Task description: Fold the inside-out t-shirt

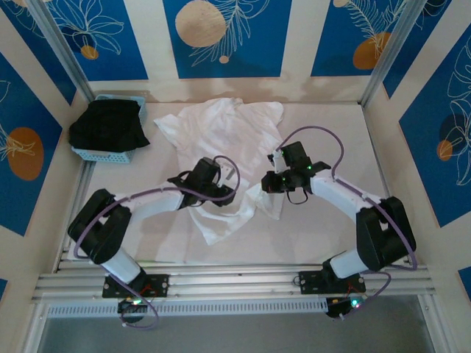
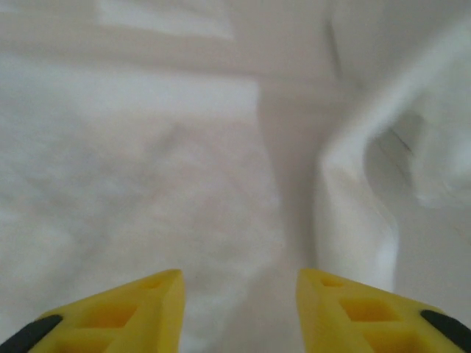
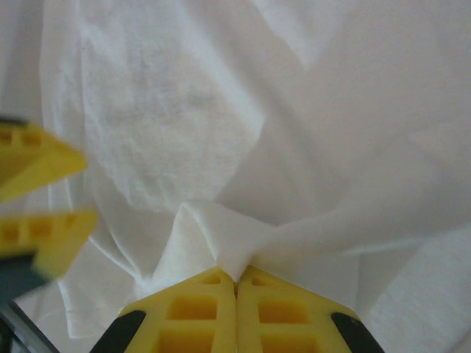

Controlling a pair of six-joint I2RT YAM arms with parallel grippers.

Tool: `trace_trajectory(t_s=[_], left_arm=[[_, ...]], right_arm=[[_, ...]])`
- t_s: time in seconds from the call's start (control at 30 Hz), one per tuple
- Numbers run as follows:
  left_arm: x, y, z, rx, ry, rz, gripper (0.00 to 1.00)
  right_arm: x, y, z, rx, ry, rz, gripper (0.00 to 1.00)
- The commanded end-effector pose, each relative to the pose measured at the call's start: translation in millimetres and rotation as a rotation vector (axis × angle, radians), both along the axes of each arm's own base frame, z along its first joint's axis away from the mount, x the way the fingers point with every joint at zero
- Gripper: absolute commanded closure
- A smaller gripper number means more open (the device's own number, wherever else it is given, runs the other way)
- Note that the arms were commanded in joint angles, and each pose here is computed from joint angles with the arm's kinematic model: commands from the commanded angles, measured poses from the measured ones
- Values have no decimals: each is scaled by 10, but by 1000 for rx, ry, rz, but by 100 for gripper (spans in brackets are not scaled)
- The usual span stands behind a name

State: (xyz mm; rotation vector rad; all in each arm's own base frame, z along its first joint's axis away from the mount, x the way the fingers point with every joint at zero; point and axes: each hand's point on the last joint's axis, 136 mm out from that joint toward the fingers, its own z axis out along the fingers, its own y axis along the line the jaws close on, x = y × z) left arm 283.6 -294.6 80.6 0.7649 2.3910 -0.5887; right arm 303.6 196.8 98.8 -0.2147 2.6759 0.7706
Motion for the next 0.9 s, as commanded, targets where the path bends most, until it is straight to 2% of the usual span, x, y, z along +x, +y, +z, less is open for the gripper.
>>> trace_trajectory(t_s=[0.0, 0.07, 0.17, 0.23, 0.3, 0.37, 0.47, 0.67, 0.8, 0.87], left_arm=[[-217, -284, 67, -79, 6, -105, 50], [-236, -393, -52, -71, 41, -131, 49], [-137, -526, -207, -68, 66, -133, 51], [-30, -559, -279, -37, 70, -113, 61], [92, -537, -310, -13, 69, -78, 75], [174, -490, -285, -29, 84, -43, 82], [218, -447, -229, -113, 129, -24, 84], [248, -363, -270, -191, 193, 0, 87], [255, -355, -275, -195, 198, 0, 88], [256, -362, -270, -196, 196, -3, 88]], right_arm=[[87, 42, 62, 53, 34, 21, 92], [172, -24, 7, 19, 44, 12, 90], [371, -291, -145, -136, 63, -47, 88], [511, -516, -176, -257, 55, -98, 87], [616, -746, -136, -369, 25, -146, 84], [627, -859, -70, -418, 7, -166, 81], [467, -829, -27, -397, 0, -148, 74], [-239, -344, -162, -217, 69, 13, 64], [-564, -249, -348, -233, 141, 60, 62], [-594, -246, -398, -249, 159, 62, 62]])
